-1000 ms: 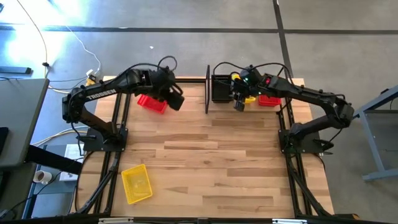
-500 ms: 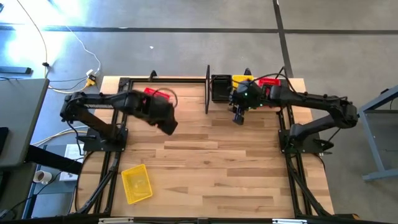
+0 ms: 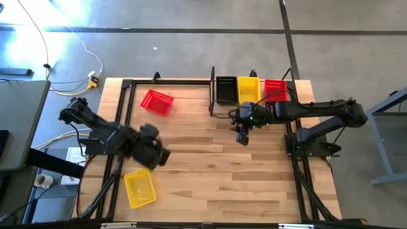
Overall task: Stack baskets on shelf by color
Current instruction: Stack the yellow basket on the yellow basket on the shelf
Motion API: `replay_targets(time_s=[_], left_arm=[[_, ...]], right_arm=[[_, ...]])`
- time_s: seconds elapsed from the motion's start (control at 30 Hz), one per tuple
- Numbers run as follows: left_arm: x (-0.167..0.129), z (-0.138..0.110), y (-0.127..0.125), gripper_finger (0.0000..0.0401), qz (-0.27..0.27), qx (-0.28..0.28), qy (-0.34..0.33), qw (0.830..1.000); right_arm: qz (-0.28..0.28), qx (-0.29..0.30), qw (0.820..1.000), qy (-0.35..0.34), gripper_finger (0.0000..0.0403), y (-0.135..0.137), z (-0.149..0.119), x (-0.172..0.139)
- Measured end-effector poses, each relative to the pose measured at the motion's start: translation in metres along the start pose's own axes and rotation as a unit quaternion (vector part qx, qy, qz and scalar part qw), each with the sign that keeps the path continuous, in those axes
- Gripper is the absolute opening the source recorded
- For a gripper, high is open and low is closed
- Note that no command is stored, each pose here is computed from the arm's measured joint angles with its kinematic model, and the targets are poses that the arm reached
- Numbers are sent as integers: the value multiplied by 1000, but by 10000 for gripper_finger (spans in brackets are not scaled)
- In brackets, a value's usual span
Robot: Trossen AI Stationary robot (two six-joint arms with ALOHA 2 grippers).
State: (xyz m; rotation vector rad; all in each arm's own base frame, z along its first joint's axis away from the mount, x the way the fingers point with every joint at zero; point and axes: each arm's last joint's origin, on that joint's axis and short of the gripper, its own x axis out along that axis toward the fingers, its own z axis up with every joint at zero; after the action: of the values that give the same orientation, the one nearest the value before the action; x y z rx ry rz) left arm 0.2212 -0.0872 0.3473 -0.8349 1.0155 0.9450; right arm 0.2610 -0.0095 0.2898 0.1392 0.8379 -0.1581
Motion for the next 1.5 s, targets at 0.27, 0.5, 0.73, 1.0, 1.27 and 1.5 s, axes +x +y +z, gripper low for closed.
replay_targets(time_s=[0.27,0.5,0.73,1.0,1.27,1.5], left_arm=[[11,-57,12,129,14,-71,2,997],[24,-86,21,129,28,-99,29,994],[37,-113,29,129,25,-141,56,988],[57,-132,35,129,41,-138,106,984],[66,-149,35,129,116,-130,167,971],[80,-161,30,129,163,-130,178,962]], right_arm=[[21,4,1000,2,108,30,-6,-3],[30,-5,1000,1,108,46,-11,-6],[35,-3,999,0,108,58,-15,-8],[25,-14,1000,-6,108,63,-17,-10],[19,-44,999,0,108,62,-18,-10],[19,-62,998,7,108,61,-19,-10]])
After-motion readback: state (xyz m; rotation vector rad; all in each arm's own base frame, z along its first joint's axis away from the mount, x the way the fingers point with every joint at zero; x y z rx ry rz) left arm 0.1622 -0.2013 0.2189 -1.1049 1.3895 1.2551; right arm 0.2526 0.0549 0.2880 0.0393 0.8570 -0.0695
